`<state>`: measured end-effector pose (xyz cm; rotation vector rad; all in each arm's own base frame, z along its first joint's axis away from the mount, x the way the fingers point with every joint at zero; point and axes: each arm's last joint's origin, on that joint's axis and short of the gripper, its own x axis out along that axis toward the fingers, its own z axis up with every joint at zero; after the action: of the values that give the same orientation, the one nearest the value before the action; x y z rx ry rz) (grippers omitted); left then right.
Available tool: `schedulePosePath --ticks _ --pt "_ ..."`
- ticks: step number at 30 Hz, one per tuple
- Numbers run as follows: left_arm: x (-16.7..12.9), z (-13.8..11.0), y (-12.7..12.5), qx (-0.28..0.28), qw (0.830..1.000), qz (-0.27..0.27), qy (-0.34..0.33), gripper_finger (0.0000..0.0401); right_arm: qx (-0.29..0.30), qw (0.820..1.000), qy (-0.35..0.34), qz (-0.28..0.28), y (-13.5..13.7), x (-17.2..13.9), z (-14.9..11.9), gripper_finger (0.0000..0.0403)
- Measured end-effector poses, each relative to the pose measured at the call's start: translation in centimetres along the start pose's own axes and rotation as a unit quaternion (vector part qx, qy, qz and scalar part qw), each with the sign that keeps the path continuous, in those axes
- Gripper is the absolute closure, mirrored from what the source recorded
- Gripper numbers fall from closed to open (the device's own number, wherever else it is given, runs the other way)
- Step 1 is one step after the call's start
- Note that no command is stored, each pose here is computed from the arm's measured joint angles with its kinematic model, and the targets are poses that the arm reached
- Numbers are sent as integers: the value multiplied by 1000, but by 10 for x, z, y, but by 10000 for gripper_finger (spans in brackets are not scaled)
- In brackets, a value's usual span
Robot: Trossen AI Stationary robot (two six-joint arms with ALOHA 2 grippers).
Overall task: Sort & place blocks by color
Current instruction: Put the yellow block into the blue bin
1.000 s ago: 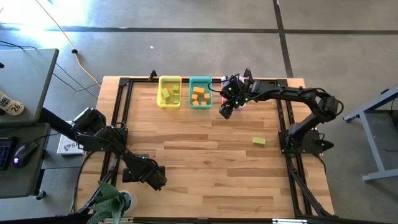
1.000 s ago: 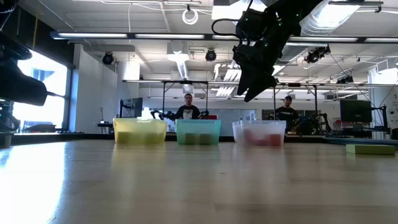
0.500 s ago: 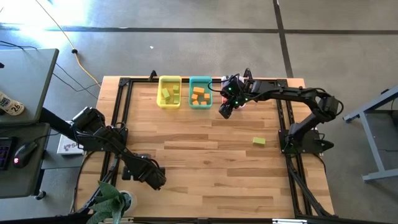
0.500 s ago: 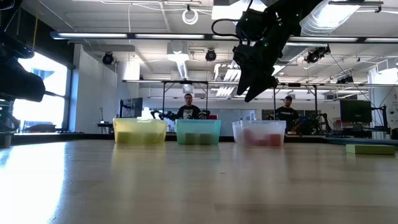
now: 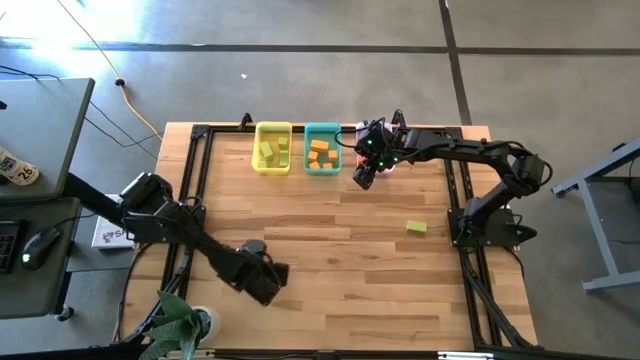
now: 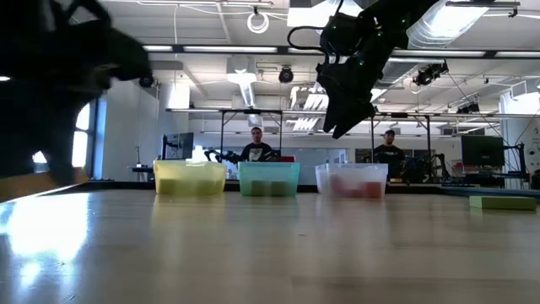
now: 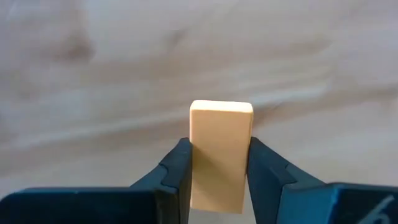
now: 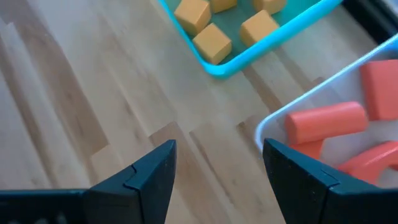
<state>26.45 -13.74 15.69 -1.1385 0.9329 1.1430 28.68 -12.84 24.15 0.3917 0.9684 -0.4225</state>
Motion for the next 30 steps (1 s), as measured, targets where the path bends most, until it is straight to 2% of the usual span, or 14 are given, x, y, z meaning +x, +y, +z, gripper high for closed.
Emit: schedulePosePath --ticks 3,7,15,23,30 --pt "-4 18 -18 6 999 -24 -31 313 0 1000 -10 -12 -4 0 2 175" --pt "-6 51 -39 44 996 -35 -67 313 4 999 -28 -19 -13 -1 7 175" --pt "-3 140 -68 119 987 -25 -106 313 -5 997 -63 -39 -33 -26 32 175" --pt "2 223 -79 158 975 -69 -139 313 7 996 -76 -53 -45 -55 50 175" --pt "5 280 -74 166 964 -115 -171 313 23 996 -78 -48 -44 -59 53 175"
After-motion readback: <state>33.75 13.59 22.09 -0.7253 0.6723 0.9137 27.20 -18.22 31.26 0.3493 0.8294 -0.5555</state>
